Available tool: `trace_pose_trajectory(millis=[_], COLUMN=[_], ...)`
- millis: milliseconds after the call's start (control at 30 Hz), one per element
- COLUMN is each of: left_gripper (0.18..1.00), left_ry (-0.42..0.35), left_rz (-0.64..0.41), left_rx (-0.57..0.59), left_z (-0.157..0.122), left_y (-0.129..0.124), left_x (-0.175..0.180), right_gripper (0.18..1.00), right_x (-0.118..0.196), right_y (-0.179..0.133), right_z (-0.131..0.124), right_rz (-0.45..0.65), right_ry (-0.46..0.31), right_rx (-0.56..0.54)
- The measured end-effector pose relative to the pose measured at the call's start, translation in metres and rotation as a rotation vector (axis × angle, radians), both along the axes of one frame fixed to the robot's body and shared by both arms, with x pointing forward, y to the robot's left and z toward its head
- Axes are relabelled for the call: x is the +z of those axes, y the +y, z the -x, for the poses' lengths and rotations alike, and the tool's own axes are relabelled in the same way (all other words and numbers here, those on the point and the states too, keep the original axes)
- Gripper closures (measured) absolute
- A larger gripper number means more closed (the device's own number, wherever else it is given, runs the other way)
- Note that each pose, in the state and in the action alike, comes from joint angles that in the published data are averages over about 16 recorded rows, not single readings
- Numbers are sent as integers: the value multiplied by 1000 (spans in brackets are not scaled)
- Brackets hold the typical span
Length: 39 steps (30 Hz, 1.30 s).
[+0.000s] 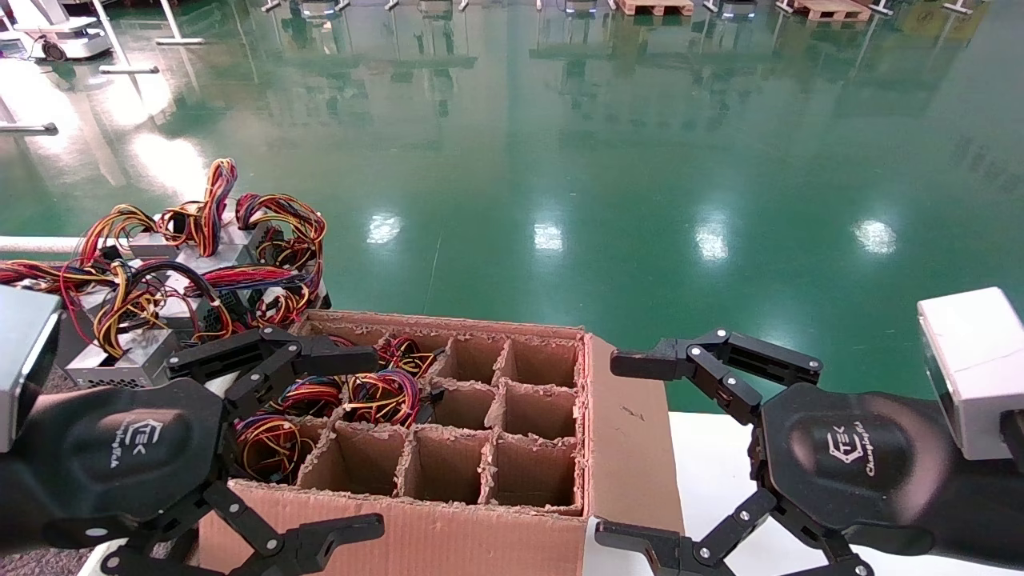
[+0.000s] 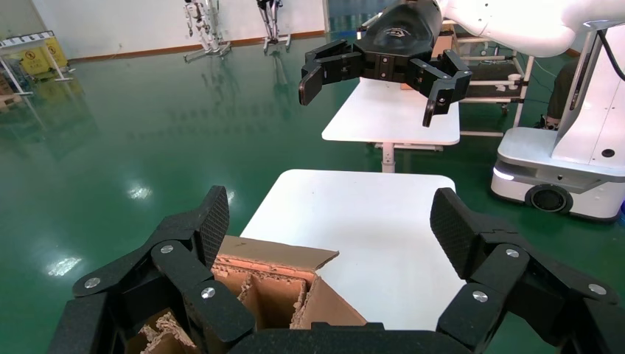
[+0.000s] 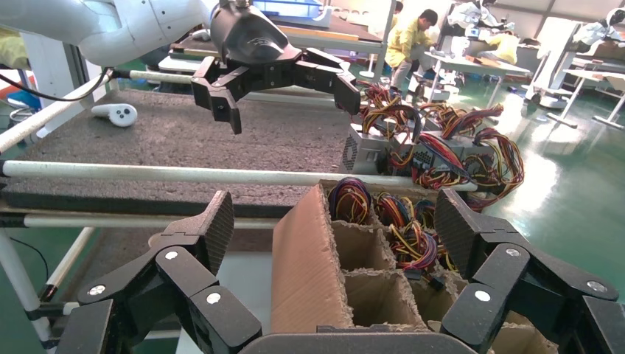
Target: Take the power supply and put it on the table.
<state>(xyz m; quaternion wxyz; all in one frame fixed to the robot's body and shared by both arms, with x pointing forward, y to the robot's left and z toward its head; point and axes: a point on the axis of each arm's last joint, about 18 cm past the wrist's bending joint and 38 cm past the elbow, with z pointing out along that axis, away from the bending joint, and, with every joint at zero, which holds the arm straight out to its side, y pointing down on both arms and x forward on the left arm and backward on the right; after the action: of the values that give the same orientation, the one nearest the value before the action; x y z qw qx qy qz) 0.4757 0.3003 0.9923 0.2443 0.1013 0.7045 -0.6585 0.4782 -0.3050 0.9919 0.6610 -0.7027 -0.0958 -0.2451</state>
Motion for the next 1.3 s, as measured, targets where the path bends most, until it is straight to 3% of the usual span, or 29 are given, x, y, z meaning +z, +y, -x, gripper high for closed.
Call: trace_pose_trajectory(millis=[1300], left_gripper=[184], left_ry=[0], left_rz=[0], left_rx=[0], left_z=[0], left_y=[0], left_x=[0], right_gripper=[178], right_x=[0], right_y=[0], right_z=[0], right_rz=[0], right_ry=[0], right_rx=[0])
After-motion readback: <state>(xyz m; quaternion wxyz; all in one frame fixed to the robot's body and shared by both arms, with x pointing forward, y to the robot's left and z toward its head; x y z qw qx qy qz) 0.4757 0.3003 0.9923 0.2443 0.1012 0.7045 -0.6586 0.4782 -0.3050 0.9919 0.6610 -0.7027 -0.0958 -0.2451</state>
